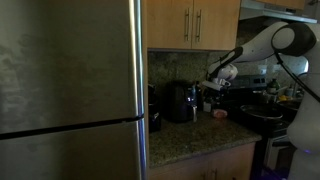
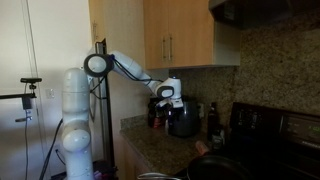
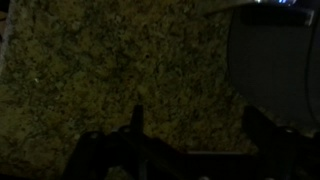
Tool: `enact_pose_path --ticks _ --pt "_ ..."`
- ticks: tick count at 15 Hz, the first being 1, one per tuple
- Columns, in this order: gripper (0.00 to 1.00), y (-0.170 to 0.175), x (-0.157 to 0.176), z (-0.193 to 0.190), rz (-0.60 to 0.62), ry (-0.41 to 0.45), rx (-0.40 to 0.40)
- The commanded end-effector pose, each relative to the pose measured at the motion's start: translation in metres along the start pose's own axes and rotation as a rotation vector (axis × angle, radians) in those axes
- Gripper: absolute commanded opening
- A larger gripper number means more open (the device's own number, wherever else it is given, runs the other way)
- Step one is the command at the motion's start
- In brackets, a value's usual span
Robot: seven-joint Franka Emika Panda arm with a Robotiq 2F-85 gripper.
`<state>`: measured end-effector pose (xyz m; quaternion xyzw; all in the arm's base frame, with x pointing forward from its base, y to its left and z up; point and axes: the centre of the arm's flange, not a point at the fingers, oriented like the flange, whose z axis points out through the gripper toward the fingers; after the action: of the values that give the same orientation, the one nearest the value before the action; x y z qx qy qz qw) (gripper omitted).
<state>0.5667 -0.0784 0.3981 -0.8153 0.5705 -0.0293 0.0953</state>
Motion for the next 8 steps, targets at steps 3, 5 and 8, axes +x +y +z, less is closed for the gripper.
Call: enact_pose_path --ticks 3,5,8 --pt "1.00 0.007 -0.089 0.006 -0.276 -0.137 0.020" --pt "1.00 -0.006 -0.082 0.004 -0.247 -0.113 0.020" --pt "1.00 -0.007 -0.099 0.013 -0.307 -0.139 0.009"
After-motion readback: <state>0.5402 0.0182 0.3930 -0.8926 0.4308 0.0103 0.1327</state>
